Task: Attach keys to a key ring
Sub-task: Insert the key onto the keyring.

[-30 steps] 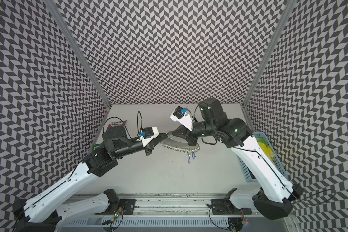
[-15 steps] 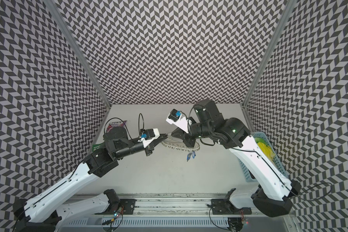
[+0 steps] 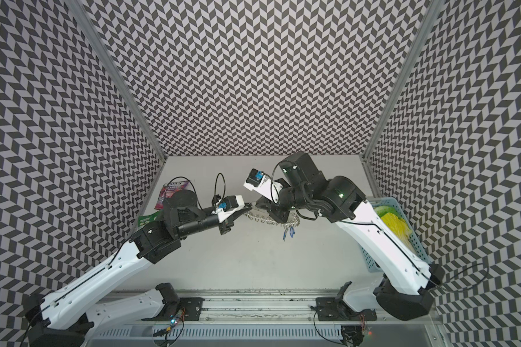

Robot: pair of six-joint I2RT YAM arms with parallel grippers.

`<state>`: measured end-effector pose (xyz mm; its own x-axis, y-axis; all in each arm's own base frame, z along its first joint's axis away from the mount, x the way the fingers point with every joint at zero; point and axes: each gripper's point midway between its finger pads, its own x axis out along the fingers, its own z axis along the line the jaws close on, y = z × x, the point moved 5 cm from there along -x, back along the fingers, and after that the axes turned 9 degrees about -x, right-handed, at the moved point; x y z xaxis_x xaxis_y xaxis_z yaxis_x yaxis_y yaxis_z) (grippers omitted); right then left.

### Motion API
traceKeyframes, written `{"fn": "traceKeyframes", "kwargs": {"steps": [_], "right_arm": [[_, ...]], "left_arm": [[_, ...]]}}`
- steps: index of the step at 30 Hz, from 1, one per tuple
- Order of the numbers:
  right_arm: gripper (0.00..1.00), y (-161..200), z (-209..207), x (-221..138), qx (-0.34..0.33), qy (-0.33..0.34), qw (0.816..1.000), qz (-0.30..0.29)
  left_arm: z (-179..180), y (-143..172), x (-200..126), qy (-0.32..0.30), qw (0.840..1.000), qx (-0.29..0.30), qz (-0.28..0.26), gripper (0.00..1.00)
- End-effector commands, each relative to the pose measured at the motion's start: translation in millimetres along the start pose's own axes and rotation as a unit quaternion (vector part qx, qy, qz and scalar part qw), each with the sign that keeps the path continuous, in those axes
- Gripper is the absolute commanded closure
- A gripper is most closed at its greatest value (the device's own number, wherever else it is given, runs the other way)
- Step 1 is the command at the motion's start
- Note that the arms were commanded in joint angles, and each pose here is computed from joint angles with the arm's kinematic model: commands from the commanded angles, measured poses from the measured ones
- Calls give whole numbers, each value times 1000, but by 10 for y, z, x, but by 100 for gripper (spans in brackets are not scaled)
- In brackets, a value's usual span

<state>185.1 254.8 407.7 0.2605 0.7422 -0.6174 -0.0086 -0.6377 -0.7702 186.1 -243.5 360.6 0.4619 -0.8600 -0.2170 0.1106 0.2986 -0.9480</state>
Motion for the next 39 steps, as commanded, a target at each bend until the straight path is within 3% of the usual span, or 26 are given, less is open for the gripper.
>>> {"fn": "traceKeyframes", "kwargs": {"steps": [1,13,19,26,39], "right_arm": [[100,-270,21,80,29,-13,998,-52],[100,-219,76,187,29,-26,999,-35],[100,-191,93,206,33,-28,999,-30],[100,-119,138,245,46,-38,998,-31],[100,-116,129,111,70,-17,992,-100]], "left_arm": [[156,-76,65,-62,998,13,-15,94],[147,-76,120,-56,998,22,-13,92],[120,-117,130,-44,999,20,-23,100],[85,-367,67,-20,997,-3,-79,100],[135,-806,-320,-27,978,-66,-198,100]]}}
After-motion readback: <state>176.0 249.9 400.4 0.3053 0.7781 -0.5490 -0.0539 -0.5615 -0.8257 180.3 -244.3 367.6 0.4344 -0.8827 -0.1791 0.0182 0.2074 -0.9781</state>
